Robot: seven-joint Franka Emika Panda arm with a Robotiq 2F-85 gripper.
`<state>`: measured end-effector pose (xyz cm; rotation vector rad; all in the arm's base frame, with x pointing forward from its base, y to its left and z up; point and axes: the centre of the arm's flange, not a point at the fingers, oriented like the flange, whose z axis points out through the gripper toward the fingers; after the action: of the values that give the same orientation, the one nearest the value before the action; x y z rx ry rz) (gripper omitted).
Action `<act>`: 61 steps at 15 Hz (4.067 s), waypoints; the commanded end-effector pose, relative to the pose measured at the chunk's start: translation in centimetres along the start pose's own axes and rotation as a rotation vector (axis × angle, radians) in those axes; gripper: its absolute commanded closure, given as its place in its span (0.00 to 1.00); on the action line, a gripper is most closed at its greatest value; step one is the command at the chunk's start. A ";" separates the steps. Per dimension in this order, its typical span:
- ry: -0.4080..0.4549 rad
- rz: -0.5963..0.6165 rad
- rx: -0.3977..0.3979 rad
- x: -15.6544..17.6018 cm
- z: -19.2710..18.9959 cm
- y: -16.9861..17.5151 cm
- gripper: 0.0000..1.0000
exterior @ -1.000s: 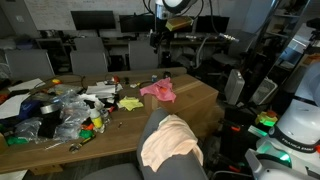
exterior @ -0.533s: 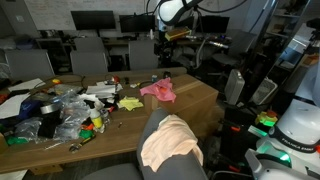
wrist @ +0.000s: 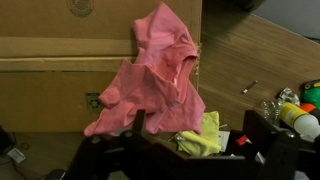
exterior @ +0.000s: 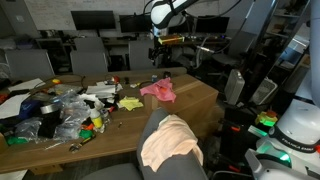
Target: Put the three towels on the headrest of the grey chair
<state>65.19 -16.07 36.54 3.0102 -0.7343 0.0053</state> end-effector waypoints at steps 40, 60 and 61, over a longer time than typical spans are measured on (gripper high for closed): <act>-0.223 -0.071 -0.013 7.3 18.7 0.8 0.00; -0.217 0.015 -0.013 3.6 16.8 4.1 1.00; -0.208 0.018 -0.010 3.3 16.2 4.2 1.00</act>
<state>68.61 -22.65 17.75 3.0304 -0.7345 -0.3718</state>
